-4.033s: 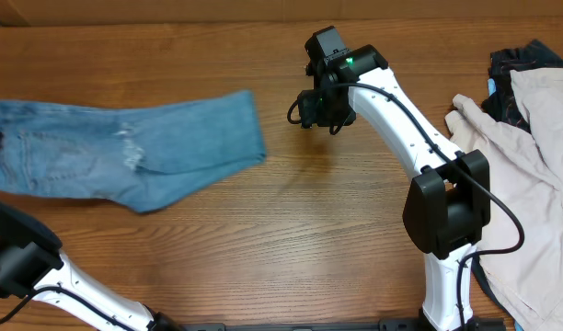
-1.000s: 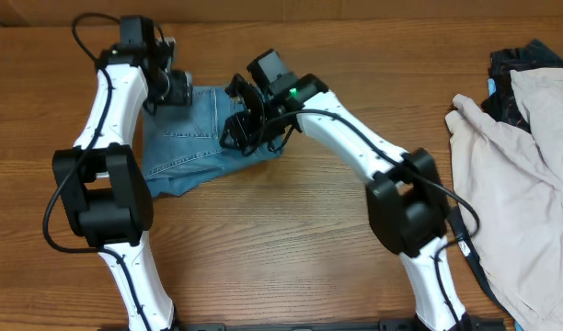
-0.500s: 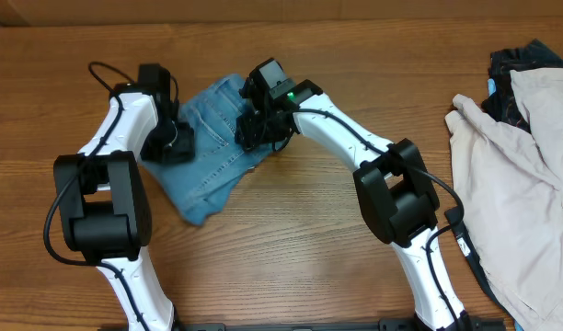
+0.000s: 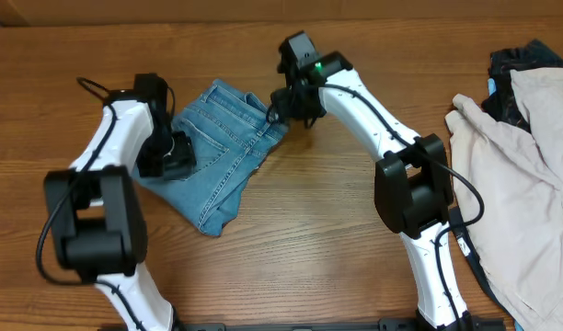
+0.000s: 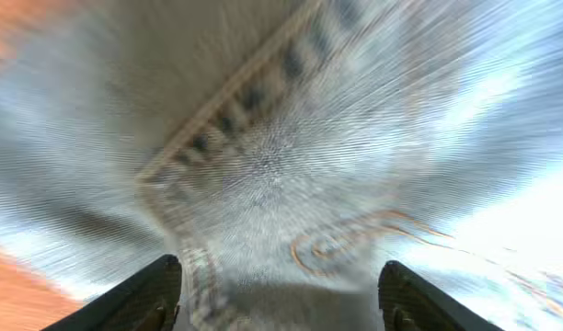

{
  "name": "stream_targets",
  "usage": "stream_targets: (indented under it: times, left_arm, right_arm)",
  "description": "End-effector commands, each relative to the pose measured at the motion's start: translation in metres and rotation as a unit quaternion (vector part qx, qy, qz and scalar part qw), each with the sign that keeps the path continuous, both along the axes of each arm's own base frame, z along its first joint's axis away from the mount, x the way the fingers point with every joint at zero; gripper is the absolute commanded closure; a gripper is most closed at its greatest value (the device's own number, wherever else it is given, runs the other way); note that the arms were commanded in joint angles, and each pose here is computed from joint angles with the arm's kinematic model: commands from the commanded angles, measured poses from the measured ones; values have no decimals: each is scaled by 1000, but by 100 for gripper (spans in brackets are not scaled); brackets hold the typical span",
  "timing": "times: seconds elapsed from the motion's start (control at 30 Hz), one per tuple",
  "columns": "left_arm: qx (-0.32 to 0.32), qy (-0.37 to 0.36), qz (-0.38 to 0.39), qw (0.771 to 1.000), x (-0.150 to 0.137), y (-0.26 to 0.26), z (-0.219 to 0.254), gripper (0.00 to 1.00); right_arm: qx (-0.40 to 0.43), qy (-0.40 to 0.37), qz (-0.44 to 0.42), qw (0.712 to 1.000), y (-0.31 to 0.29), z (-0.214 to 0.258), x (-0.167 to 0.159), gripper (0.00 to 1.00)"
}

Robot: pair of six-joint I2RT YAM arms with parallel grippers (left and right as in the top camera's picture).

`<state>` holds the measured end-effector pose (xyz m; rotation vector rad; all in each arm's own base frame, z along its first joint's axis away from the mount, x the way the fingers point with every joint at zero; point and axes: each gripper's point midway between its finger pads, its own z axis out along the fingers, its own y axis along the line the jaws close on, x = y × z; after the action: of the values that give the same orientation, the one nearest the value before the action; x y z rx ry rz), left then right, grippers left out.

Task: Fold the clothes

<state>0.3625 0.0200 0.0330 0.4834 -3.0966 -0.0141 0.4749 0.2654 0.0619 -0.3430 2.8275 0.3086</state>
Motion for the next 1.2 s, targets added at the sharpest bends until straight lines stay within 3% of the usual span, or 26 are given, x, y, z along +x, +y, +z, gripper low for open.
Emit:
stream_targets:
  times: [0.0, 0.13, 0.27, 0.57, 0.87, 0.97, 1.17]
  left_arm:
    - [-25, -108, -41, 993, 22, -12, 59, 27]
    - [-97, -178, -159, 966, 31, -59, 94, 28]
    - [-129, -190, -259, 938, 24, -104, 102, 29]
    - [-142, -136, -376, 905, 0, -177, 67, 27]
    - [-153, -41, -434, 887, -19, -196, -8, 22]
    - [-126, -40, -429, 894, -8, -186, -24, 22]
    - [-46, -43, -357, 932, 20, -138, -42, 19]
  right_arm:
    - [-12, -109, -39, 993, -19, 95, 25, 35]
    - [-6, -145, -114, 983, -53, 150, 25, 34]
    - [12, -160, -170, 972, -88, 191, 17, 34]
    - [16, -181, -272, 945, -194, 256, -11, 31]
    - [4, -145, -302, 942, -228, 249, -27, 30]
    - [4, -143, -302, 943, -228, 249, -28, 30]
    - [-2, -131, -302, 944, -229, 245, -33, 30]
